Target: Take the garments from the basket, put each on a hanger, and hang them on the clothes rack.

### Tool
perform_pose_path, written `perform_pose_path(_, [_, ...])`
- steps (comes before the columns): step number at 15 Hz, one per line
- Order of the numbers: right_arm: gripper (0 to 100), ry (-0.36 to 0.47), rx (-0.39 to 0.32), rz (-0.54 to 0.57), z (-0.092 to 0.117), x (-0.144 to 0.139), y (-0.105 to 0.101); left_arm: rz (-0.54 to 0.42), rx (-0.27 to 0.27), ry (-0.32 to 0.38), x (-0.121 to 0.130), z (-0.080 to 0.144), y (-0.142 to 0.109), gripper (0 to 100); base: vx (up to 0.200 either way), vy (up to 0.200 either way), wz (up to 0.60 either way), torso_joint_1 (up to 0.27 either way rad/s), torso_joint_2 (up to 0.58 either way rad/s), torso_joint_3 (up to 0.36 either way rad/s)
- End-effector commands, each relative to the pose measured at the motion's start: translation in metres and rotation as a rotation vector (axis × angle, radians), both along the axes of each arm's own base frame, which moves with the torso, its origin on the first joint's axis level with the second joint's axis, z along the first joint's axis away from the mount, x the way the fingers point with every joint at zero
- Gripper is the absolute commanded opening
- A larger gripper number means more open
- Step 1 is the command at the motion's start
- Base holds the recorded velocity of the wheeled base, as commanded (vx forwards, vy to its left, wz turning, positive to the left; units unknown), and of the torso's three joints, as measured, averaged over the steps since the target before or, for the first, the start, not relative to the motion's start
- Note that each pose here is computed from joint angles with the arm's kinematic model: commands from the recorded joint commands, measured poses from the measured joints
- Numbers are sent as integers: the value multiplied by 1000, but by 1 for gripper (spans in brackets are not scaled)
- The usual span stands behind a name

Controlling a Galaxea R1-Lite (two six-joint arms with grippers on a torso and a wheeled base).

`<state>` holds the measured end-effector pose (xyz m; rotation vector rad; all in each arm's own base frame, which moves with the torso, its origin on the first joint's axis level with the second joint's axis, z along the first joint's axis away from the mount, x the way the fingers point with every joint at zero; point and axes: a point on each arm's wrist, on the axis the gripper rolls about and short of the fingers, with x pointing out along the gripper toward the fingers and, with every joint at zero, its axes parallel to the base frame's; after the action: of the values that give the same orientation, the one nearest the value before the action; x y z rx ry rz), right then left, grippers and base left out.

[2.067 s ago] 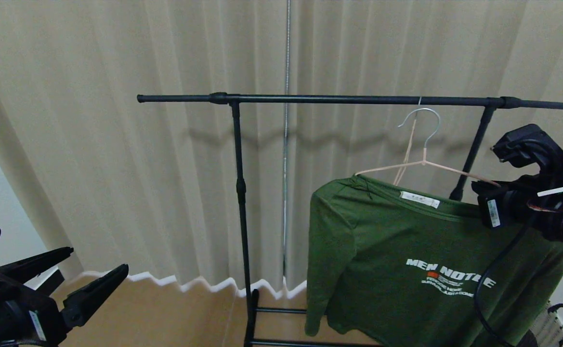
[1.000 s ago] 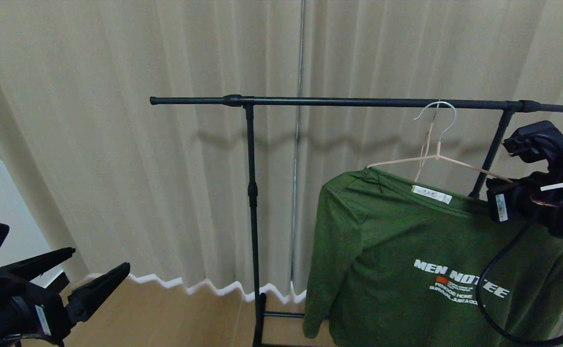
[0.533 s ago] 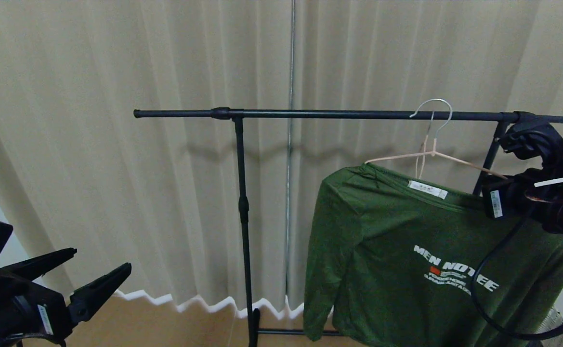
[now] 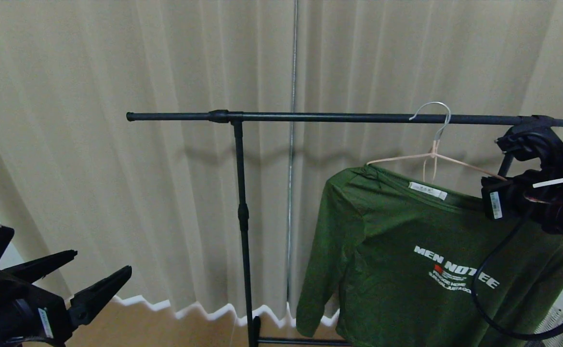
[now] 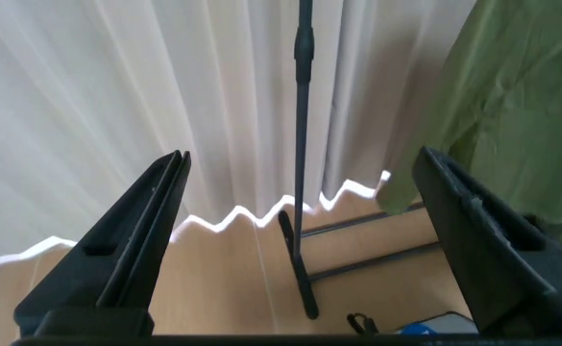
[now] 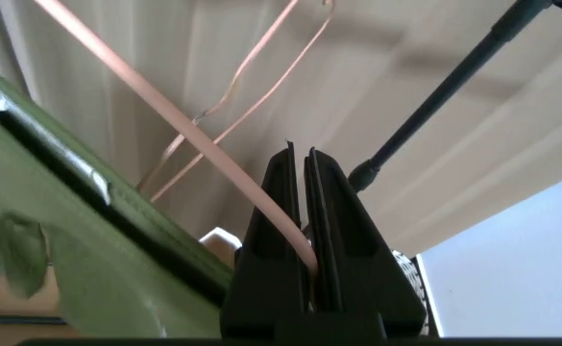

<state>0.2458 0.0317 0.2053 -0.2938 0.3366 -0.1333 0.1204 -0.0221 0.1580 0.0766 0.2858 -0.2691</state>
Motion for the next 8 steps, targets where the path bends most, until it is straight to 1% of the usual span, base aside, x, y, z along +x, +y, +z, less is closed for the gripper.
perform_pose_path(1, [0, 0, -1, 0, 0, 0, 0, 0, 0, -1, 0, 0, 0, 100, 0, 0, 0, 0, 0, 0])
perform_pose_path(4, [0, -1, -1, 3, 0, -1, 1, 1, 2, -5, -1, 0, 0, 100, 0, 0, 0, 0, 0, 0])
perform_pose_path(7, [0, 5, -1, 5, -2, -3, 1, 3, -5, -46, -8, 5, 2, 100, 0, 0, 0, 0, 0, 0])
perform_pose_path(8, [0, 6, -2, 5, -2, -3, 1, 3, -5, -47, -8, 5, 2, 100, 0, 0, 0, 0, 0, 0])
